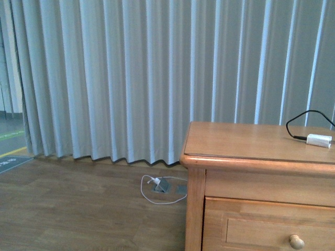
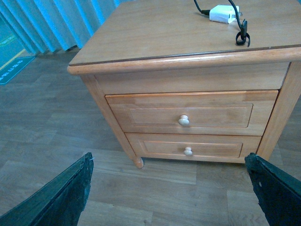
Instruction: Place pink marker in drawer with both arms
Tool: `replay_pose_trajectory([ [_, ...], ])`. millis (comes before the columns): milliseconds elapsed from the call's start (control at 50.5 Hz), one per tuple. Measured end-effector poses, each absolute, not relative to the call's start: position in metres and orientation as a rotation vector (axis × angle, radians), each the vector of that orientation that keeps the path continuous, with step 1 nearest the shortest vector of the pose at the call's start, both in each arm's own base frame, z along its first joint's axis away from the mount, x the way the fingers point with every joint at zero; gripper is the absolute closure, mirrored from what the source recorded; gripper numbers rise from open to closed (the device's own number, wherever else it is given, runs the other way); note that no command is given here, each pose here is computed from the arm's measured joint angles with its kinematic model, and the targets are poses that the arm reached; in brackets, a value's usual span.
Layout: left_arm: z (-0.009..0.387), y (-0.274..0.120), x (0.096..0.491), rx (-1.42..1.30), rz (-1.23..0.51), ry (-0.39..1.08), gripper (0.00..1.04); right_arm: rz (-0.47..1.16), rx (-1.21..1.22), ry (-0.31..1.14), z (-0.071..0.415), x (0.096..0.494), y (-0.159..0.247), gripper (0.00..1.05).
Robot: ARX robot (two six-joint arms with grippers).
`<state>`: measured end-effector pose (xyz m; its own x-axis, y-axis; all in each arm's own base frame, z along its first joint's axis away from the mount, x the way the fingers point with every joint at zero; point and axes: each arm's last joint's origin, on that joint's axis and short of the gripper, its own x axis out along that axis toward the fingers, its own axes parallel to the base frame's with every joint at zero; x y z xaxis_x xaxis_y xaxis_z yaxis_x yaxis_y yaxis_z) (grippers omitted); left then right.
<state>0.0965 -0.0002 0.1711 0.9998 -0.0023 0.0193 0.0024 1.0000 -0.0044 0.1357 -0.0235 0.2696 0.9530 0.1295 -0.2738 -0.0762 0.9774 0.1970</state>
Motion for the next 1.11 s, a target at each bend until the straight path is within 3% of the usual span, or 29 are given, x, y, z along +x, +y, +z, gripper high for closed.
replay_pose_trajectory([
  [40, 0.171, 0.000, 0.097, -0.004, -0.002, -0.019, 0.06, 0.094, 0.176, 0.285, 0.268, 0.137, -0.024, 0.09],
  [218, 0.171, 0.000, 0.097, -0.004, -0.002, -0.019, 0.06, -0.013, 0.026, 0.003, 0.247, 0.130, -0.018, 0.38],
  [575, 0.171, 0.000, 0.097, -0.004, -0.003, -0.019, 0.06, 0.003, 0.005, 0.004, 0.206, 0.119, 0.000, 1.03],
  [1109, 0.171, 0.000, 0.097, -0.004, -0.002, -0.019, 0.06, -0.003, 0.003, 0.000, 0.179, 0.108, 0.000, 1.03],
])
